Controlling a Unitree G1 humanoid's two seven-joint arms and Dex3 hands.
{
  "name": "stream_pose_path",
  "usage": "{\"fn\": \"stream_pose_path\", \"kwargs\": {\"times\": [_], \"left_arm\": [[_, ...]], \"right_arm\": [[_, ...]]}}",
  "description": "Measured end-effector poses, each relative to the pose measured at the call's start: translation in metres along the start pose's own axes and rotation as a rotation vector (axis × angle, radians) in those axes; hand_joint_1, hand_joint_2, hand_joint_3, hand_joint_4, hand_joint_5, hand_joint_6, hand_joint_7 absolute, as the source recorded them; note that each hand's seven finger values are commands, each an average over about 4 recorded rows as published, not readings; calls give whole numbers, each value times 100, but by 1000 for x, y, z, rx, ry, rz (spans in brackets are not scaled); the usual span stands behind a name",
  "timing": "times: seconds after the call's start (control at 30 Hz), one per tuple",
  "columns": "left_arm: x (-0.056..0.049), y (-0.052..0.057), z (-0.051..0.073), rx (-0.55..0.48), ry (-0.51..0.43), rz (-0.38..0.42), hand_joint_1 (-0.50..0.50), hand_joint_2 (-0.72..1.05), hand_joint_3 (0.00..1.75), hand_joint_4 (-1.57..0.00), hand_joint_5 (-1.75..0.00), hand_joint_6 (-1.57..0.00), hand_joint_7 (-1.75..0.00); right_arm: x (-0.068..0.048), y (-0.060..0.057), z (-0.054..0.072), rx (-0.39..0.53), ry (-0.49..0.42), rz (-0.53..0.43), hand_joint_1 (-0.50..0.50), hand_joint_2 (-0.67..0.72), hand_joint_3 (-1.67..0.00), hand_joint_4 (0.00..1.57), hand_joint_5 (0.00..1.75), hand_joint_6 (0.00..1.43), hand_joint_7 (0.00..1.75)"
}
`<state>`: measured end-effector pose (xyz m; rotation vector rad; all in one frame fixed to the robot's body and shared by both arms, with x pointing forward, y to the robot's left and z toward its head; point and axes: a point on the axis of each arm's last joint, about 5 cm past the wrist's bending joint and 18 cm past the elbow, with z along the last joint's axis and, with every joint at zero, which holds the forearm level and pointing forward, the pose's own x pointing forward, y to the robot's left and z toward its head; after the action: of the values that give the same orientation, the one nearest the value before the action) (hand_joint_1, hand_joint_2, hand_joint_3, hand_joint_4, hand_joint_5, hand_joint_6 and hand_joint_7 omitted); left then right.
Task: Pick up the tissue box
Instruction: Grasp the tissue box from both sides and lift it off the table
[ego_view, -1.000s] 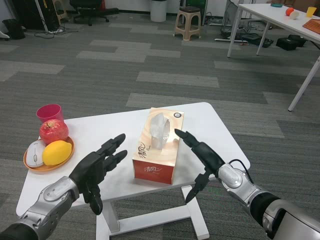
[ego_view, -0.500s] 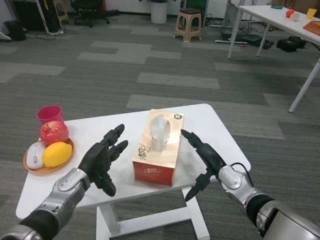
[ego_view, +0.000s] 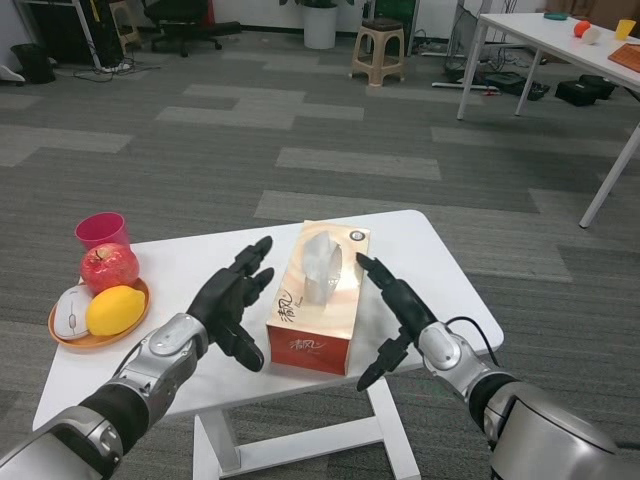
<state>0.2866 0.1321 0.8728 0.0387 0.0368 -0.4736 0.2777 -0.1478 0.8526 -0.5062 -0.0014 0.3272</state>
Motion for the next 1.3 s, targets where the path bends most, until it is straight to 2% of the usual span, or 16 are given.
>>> {"fn": "stream_pose_path", "kwargs": {"times": [0.3, 0.5, 0.6, 0.7, 0.83, 1.13, 1.3], "left_arm": [[0, -7, -3, 25, 23, -48, 50, -55, 0, 0, -21, 0, 0], [-6, -6, -10, 13, 40, -47, 50, -55, 0, 0, -21, 0, 0], [-10, -5, -11, 9, 39, -44, 50, -55, 0, 0, -21, 0, 0], [-14, -3, -13, 0, 34, -39, 50, -55, 0, 0, -21, 0, 0], [-20, -4, -16, -20, 23, -36, 50, -55, 0, 0, -31, 0, 0], [-41, -3, -22, -64, -2, -10, 50, -55, 0, 0, -31, 0, 0], [-50, -3, -23, -75, 1, -8, 50, -55, 0, 0, -31, 0, 0]], "right_arm": [[0, 10, 3, -66, -29, 88, -46, 19, -8, 0, 0, 0, 14], [0, 13, 5, -106, -57, 142, -46, 15, -8, 0, 0, 0, 14], [1, 14, 7, -119, -70, 162, -46, 20, -8, 0, 0, 0, 14], [1, 15, 8, -125, -79, 175, -43, 22, -8, 0, 0, 0, 14], [1, 16, 9, -131, -91, 192, -46, 22, -8, 0, 0, 0, 14], [2, 17, 13, -132, -113, 223, -43, 20, -8, 0, 0, 0, 14], [2, 18, 14, -131, -120, 234, -45, 20, -8, 0, 0, 0, 14]]}}
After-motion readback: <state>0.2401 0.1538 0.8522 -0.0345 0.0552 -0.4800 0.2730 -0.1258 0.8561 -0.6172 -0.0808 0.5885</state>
